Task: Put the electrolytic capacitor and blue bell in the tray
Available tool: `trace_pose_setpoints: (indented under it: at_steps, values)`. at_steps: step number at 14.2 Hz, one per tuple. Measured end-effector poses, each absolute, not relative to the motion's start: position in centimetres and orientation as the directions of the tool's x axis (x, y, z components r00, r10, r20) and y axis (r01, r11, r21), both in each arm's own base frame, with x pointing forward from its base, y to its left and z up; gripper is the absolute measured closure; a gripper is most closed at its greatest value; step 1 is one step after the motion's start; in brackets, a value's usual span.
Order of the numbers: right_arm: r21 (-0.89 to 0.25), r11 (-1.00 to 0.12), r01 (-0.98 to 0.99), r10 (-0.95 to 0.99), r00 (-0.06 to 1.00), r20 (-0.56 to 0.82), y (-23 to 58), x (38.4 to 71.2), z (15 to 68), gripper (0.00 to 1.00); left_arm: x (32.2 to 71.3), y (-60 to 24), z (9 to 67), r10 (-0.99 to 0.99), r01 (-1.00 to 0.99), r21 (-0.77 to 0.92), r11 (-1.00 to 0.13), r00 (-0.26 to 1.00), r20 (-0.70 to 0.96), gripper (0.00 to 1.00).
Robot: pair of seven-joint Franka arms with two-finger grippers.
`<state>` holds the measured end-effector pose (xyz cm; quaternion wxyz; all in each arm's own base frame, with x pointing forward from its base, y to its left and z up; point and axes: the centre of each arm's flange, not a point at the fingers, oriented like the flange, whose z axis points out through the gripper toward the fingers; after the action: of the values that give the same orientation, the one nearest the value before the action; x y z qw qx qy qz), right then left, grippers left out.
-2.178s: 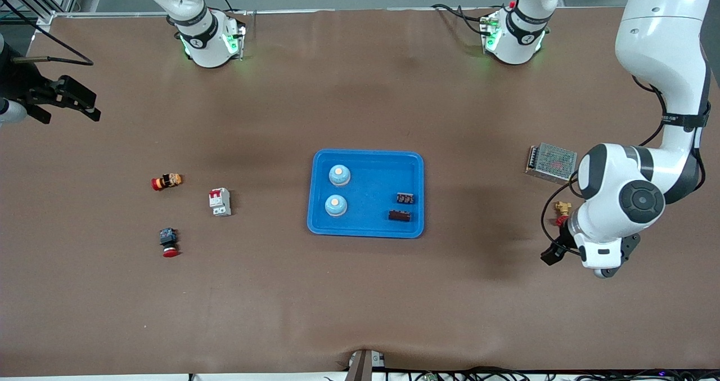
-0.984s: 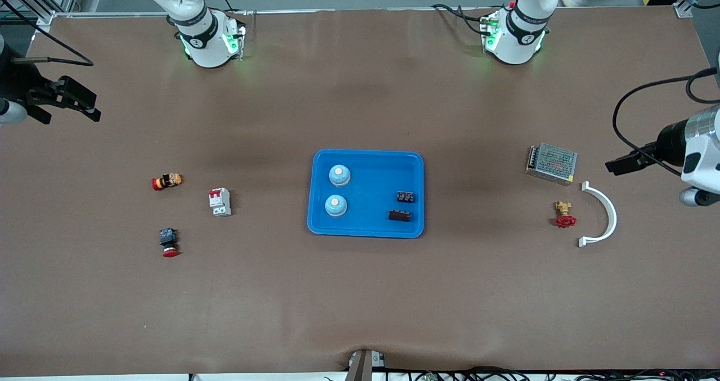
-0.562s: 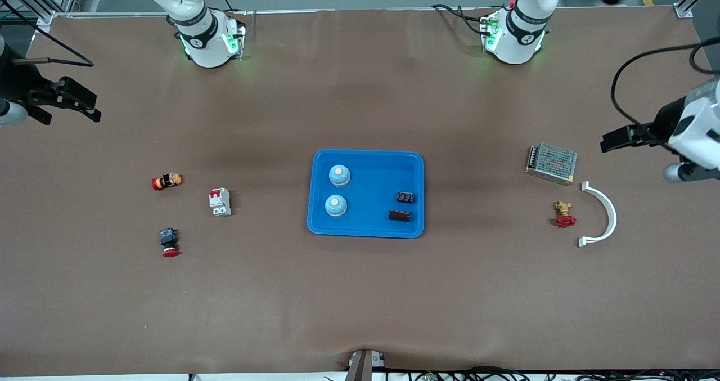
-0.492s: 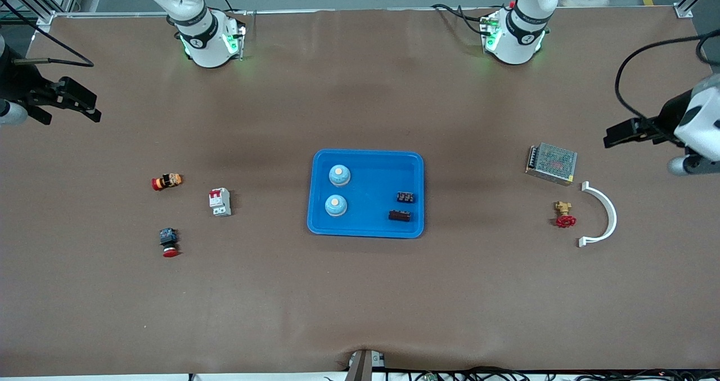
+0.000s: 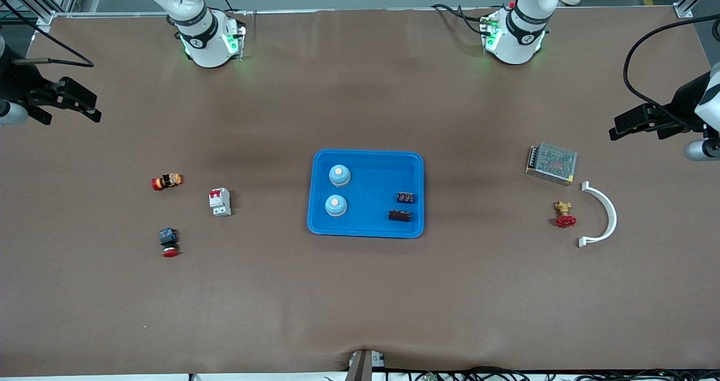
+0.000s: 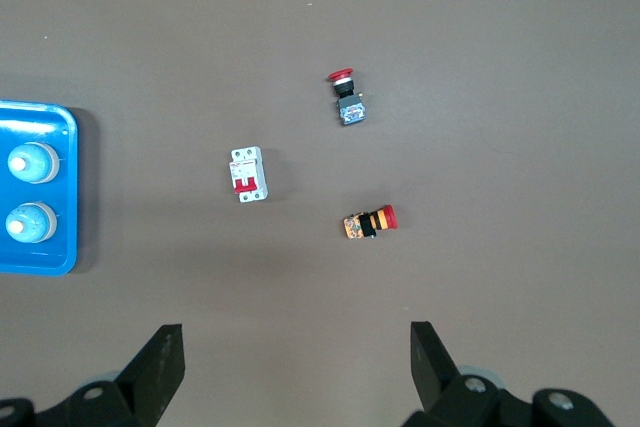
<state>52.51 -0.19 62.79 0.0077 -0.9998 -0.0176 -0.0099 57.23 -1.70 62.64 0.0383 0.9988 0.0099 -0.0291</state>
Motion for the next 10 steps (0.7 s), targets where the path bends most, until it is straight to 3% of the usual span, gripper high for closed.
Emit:
trace_pose_setpoints:
  at_steps: [4,10]
  values:
    - [-0.015,-0.999,0.035,0.035,0.999,0.02,-0.2,52.5,62.8,0.0,55.6,-1.5,65.7,0.008,0.008,0.076,-0.997,1.0,-0.006,0.0]
    - [-0.015,-0.999,0.035,0.035,0.999,0.019,-0.2,52.5,62.7,0.0,55.3,-1.6,65.8,-0.073,-0.073,0.015,-0.997,0.997,-0.001,0.0]
